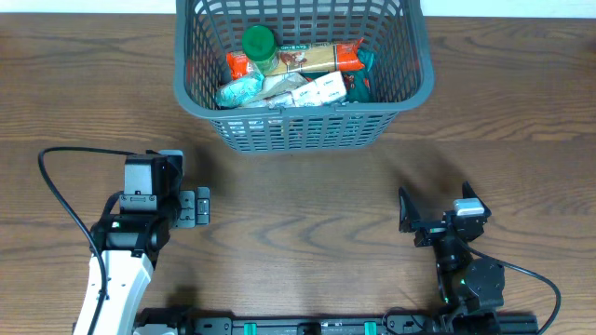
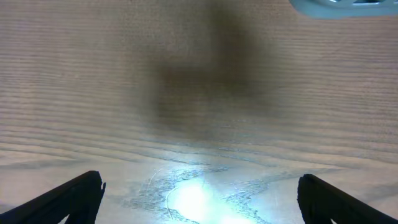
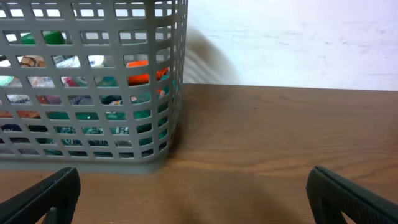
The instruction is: Pack container
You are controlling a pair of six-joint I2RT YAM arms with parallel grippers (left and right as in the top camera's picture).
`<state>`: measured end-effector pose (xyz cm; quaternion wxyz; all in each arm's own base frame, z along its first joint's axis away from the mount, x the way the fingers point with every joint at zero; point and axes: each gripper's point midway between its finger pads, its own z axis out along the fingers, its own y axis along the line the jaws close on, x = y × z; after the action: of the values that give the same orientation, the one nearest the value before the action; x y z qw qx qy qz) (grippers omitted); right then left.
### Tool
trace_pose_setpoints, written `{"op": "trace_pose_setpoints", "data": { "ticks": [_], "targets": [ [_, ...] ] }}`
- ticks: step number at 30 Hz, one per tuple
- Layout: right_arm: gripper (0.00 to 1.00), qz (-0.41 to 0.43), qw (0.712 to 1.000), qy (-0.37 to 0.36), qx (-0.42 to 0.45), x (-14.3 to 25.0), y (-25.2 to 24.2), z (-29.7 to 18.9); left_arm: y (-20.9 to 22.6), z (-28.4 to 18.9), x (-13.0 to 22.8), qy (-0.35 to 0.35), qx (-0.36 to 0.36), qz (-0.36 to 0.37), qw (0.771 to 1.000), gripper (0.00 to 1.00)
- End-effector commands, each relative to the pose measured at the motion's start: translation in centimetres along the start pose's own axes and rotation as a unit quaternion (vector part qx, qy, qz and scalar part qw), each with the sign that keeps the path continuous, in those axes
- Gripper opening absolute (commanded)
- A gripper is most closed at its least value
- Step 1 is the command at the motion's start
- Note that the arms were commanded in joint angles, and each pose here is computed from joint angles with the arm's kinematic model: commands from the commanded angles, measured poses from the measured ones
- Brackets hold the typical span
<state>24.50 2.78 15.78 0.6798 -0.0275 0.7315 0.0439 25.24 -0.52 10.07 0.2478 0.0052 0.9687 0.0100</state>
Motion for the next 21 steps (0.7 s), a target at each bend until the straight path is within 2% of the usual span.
{"op": "trace_pose_setpoints", "data": {
  "ticks": [1, 14, 21],
  "targets": [
    [0.99, -0.004, 1.0, 0.004, -0.005, 0.2, 0.2, 0.0, 0.2, 0.1, 0.0, 0.003, -0.005, -0.007, 1.0, 0.98],
    [0.99, -0.004, 1.0, 0.004, -0.005, 0.2, 0.2, 0.0, 0.2, 0.0, 0.0, 0.001, -0.005, -0.007, 1.0, 0.99],
    [0.99, -0.004, 1.0, 0.004, -0.005, 0.2, 0.1, 0.0, 0.4, -4.7, -1.9, -0.105, -0.002, -0.012, 0.994, 0.99]
  ]
}}
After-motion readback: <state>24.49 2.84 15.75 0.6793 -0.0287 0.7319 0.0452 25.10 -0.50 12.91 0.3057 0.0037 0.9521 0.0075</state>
